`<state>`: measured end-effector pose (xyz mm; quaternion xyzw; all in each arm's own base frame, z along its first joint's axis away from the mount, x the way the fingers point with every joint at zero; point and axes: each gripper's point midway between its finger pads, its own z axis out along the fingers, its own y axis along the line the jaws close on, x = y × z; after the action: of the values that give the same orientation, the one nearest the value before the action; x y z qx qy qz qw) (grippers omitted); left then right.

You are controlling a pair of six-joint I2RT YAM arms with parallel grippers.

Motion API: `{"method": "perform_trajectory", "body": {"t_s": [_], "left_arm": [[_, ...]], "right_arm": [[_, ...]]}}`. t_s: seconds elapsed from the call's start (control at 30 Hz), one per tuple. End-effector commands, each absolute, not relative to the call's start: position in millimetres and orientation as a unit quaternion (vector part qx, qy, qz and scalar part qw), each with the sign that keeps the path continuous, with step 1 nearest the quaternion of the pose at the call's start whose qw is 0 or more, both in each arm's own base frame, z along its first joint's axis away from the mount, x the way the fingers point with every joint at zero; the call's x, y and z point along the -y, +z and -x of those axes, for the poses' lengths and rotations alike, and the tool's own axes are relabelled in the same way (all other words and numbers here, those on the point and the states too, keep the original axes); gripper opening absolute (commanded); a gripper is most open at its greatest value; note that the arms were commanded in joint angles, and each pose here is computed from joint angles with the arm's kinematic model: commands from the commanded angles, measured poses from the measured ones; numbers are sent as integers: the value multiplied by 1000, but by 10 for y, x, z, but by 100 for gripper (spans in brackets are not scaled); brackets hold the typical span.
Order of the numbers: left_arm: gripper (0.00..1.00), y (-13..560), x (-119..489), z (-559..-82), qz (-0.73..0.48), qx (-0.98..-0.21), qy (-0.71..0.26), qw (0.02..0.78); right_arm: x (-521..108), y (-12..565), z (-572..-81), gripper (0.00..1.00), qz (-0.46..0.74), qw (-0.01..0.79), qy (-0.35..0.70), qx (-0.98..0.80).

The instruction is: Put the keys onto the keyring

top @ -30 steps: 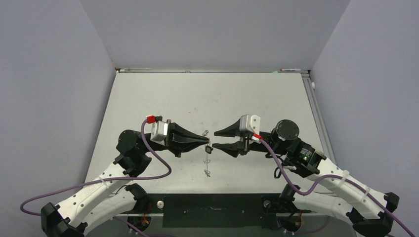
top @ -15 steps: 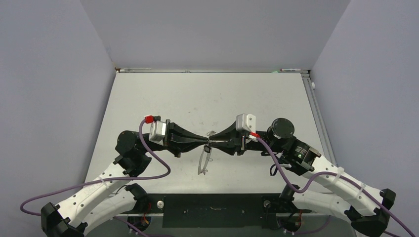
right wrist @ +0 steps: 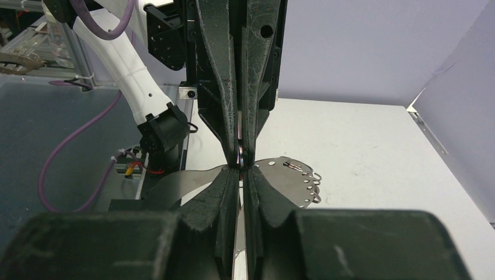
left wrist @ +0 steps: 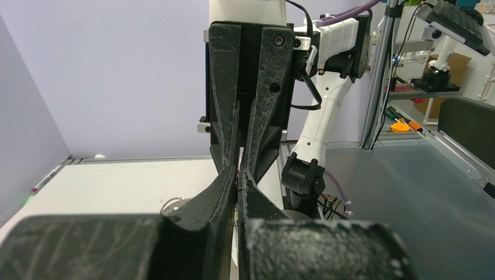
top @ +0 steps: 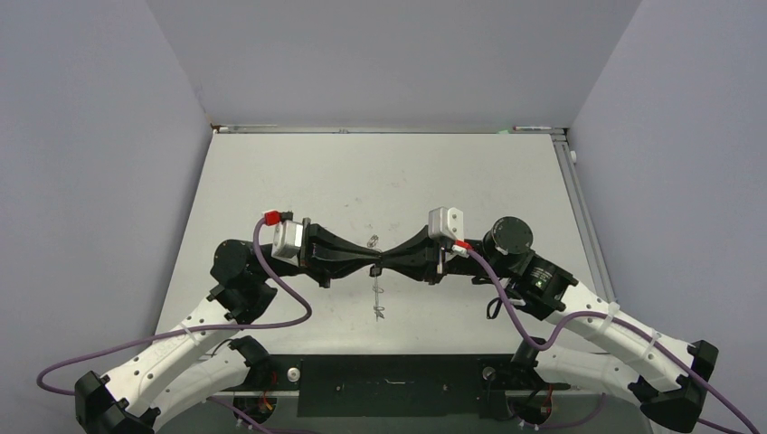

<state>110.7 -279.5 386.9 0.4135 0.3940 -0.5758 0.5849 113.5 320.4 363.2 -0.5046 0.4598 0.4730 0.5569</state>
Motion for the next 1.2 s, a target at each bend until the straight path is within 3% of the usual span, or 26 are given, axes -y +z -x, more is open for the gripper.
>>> {"method": "perform_trajectory", "body": {"t_s": [0.0, 0.2, 0.43, 0.6, 1.17], "left_arm": [[0, 4071, 2730, -1073, -408, -362, -571, 614], [3, 3916, 2774, -1198, -435, -392, -527, 616], [38, 3731, 2697, -1468, -450, -443, -452, 630], [50, 3668, 2591, -1528, -464, -452, -420, 636], [33, 3419, 2679, -1387, -502, -476, -467, 551]], "right_arm": [[-3249, 3798, -1106, 5, 499, 578, 487, -425], [-3246, 3736, -1163, 5, 516, 566, 462, -447], [-3262, 3420, -1334, 5, 560, 518, 400, -508], [-3249, 3372, -1377, 5, 581, 502, 377, -518], [-3142, 3173, -1397, 5, 619, 429, 333, -567]]}}
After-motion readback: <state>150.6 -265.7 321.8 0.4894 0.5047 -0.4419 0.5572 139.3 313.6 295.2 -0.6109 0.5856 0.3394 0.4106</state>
